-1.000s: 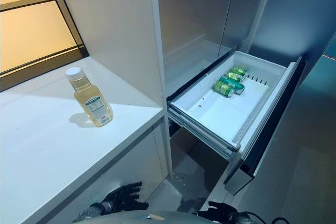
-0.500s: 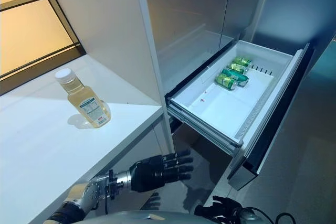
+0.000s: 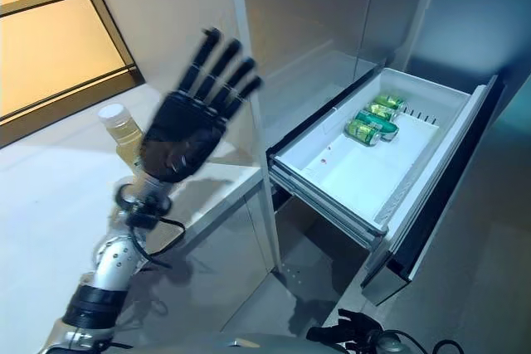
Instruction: Put drinks into fridge and close the fridge
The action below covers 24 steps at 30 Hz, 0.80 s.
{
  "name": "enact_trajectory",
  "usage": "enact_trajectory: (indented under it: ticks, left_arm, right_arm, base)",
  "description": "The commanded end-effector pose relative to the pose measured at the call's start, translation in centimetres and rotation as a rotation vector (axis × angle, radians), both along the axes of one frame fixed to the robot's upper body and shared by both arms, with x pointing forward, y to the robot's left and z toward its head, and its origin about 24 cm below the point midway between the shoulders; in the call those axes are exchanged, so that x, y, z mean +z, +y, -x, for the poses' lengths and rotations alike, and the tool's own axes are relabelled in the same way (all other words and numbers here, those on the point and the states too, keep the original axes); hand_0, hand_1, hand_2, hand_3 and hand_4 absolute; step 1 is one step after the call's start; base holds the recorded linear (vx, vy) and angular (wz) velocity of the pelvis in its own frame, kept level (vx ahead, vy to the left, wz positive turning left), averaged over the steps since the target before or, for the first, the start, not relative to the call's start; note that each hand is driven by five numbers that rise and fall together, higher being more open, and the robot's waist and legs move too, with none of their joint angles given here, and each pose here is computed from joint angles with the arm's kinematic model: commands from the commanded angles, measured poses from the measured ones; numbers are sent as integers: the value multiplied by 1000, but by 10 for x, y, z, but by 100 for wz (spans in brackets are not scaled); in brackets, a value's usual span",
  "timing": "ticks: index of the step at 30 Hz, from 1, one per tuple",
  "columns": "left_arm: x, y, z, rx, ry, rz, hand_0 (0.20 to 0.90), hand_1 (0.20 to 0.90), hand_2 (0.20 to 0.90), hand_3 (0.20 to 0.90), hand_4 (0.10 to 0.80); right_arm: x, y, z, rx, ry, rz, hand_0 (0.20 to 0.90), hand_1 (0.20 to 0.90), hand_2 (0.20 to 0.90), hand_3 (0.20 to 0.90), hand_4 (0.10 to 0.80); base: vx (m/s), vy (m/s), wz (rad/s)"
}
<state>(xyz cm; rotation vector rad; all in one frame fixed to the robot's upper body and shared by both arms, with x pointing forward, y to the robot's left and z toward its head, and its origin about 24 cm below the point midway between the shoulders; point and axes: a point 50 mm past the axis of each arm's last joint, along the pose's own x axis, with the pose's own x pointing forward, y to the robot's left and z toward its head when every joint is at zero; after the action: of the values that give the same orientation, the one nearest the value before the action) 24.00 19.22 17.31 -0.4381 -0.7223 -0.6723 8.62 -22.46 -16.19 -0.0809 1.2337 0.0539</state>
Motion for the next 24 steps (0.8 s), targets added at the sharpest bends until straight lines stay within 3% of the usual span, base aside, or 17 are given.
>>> enact_trajectory:
  ticks: [1,7,12,24]
  left_arm:
    - [67,6,31,227,-453,-76,900,900,900,900,800]
    - [80,13,38,532,-528,-127,900,900,900,900,800]
    - [77,23,32,694,-452,-158,900,900,900,900,800]
    - [39,47,16,686,-134,-139,900,900,900,900,800]
  right_arm:
    - [-7,26,10,74,32,-49,900,900,900,900,800]
    - [-7,32,5,97,33,-49,900,900,900,900,800]
    - [-7,33,3,106,30,-49,900,900,900,900,800]
    - [-4,22,-6,122,27,-37,900,900,900,900,800]
  base:
    - [19,-14,23]
    - [11,-17,29]
    - [-4,-26,33]
    - [-8,7,13]
